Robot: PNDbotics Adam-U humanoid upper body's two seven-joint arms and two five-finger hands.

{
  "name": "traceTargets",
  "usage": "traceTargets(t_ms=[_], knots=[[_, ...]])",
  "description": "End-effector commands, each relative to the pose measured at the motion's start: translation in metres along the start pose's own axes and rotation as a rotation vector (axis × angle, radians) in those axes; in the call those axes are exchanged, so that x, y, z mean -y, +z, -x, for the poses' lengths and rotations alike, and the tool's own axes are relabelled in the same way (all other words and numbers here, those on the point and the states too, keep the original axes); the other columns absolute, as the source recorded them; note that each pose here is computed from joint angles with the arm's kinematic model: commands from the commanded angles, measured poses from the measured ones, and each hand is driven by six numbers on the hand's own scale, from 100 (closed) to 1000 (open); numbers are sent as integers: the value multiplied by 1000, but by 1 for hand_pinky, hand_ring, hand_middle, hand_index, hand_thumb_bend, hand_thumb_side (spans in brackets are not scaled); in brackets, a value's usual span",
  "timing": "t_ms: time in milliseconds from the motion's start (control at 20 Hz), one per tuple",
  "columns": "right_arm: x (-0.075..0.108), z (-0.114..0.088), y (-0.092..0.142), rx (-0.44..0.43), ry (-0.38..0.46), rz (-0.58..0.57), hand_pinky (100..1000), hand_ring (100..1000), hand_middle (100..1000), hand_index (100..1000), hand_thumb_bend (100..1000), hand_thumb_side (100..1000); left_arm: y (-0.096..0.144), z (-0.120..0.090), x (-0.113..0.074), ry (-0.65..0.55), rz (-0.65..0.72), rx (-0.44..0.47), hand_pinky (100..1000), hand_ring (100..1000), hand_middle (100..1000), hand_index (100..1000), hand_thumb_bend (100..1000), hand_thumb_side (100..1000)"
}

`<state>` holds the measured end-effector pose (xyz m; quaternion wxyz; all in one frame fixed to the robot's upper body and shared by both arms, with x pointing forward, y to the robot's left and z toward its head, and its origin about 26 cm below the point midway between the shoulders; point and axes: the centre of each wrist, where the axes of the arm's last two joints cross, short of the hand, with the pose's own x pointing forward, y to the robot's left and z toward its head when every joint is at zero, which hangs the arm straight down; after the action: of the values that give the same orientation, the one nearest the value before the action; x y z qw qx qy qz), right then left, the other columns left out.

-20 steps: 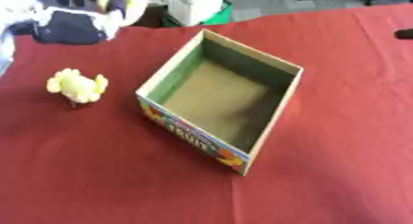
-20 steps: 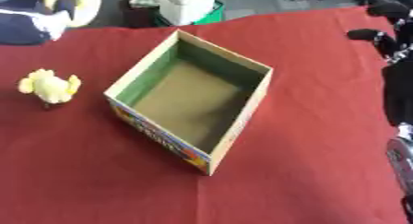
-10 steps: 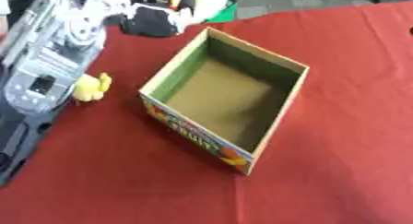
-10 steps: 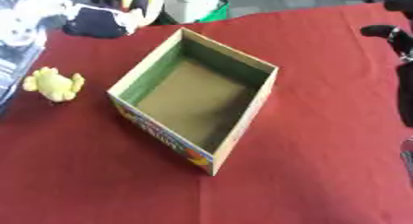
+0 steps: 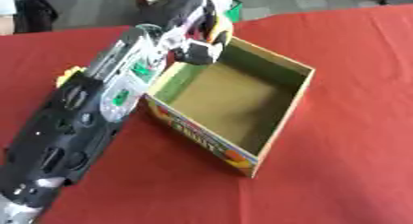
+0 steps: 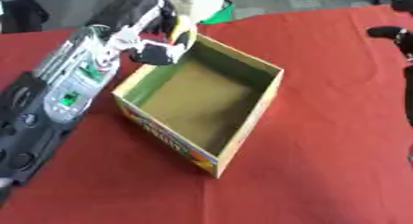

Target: Pick up objects on the table and place them in the box.

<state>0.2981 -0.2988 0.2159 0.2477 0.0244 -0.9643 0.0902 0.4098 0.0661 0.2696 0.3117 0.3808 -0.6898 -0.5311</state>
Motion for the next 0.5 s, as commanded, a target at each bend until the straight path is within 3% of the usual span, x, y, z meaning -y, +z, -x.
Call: traceTargets(t_ms=[50,500], knots=[[1,-7,-7,31,-1,-16,671,900,683,869,100,1000,-7,-5,6,-15,-5,9,438,451,424,414,100,252],[0,-7,-8,30,-5,-13,671,901,683,869,100,1000,-10,-2,34,-16,156,20,499,502,482,454,100,209]])
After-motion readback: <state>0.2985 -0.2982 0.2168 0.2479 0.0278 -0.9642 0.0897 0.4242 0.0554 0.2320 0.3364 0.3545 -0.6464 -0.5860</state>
